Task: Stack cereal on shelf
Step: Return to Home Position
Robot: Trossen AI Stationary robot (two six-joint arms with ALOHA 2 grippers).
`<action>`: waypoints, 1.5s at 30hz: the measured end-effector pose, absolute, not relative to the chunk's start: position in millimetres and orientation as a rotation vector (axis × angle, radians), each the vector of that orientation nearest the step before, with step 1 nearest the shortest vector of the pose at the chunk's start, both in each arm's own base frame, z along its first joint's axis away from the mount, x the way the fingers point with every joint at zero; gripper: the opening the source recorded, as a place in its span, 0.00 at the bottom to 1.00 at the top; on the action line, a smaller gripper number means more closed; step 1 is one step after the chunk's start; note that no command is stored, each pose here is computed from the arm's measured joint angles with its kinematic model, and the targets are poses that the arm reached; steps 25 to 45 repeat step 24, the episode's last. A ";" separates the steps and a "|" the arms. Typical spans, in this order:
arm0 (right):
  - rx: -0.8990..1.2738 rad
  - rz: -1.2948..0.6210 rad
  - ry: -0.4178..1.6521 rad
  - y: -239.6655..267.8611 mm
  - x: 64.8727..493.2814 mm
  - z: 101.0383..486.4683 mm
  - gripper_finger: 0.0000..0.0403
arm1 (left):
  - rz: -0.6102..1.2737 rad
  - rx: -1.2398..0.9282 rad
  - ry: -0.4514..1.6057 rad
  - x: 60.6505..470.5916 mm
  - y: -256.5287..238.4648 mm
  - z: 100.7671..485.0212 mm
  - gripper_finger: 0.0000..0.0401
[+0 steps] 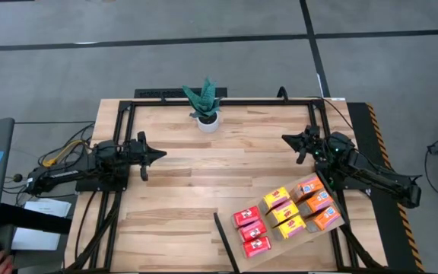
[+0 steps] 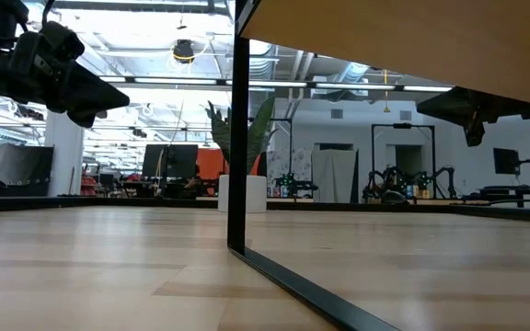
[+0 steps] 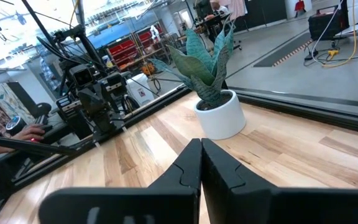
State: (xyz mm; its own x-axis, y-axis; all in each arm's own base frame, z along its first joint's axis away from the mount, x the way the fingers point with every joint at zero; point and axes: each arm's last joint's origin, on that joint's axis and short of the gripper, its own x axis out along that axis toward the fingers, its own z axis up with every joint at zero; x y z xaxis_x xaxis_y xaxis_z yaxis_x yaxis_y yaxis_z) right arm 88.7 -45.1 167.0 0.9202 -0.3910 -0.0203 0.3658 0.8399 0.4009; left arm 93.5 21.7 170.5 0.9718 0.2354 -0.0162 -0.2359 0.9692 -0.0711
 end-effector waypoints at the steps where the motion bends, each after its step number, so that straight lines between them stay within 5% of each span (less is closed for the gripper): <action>1: 0.411 -0.400 -0.063 -45.1 88.7 167.0 0.08 | 0.238 -0.073 0.008 93.5 21.7 170.5 0.00; 45: 0.411 -0.400 -0.063 -45.1 88.7 167.0 0.07 | 0.238 -0.073 0.008 93.5 21.7 170.5 0.00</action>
